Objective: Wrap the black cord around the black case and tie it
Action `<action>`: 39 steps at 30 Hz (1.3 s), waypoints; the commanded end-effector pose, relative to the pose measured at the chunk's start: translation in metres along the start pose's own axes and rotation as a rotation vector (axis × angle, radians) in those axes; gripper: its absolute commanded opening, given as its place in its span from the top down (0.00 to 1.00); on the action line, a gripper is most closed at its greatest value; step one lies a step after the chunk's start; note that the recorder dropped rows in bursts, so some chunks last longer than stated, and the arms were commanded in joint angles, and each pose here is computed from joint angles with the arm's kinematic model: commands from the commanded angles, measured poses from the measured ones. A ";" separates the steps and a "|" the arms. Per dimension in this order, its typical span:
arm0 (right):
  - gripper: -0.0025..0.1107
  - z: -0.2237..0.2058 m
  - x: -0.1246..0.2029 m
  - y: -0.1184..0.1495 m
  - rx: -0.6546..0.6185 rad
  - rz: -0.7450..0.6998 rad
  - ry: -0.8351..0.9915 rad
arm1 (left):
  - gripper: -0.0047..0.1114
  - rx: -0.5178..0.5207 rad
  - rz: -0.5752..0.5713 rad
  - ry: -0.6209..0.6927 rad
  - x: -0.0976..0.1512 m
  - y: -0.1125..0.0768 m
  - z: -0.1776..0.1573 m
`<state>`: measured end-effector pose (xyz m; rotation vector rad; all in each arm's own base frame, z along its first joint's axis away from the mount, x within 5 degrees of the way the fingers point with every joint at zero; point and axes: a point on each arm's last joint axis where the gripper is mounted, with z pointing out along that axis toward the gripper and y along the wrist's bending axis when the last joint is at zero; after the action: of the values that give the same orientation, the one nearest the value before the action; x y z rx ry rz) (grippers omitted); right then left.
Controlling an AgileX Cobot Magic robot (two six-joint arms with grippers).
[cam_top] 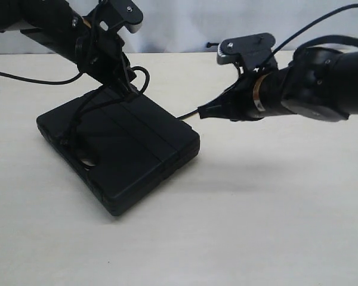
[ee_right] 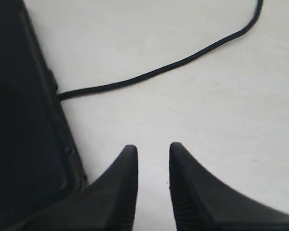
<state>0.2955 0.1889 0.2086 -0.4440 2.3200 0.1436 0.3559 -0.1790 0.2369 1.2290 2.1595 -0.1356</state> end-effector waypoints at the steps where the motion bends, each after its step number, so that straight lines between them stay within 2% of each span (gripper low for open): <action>1: 0.67 0.005 -0.016 -0.015 0.069 0.053 0.004 | 0.96 0.003 -0.012 -0.004 0.000 0.000 -0.002; 4: 0.61 0.018 -0.025 -0.021 0.114 0.066 0.024 | 0.96 0.003 -0.012 -0.004 0.000 0.000 -0.002; 12: 0.61 0.069 -0.043 -0.048 0.146 0.216 0.053 | 0.96 0.007 -0.012 0.000 0.001 0.000 -0.002; 20: 0.62 0.126 -0.057 -0.049 0.155 0.176 0.069 | 0.96 0.004 -0.010 -0.003 0.000 0.000 -0.002; 24: 0.62 0.146 -0.066 -0.060 0.184 0.172 0.130 | 0.96 0.004 -0.010 -0.003 0.000 0.000 -0.002; 31: 0.62 0.170 -0.073 -0.081 0.091 0.262 0.165 | 0.96 0.003 -0.010 -0.004 0.000 0.000 -0.002; 39: 0.62 0.187 -0.078 -0.088 0.077 0.317 0.142 | 0.96 0.001 -0.010 -0.005 0.000 0.001 -0.002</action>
<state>0.4983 0.1723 0.1330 -0.0397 2.5262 0.1762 0.3555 -0.1789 0.2366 1.2349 2.1625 -0.1371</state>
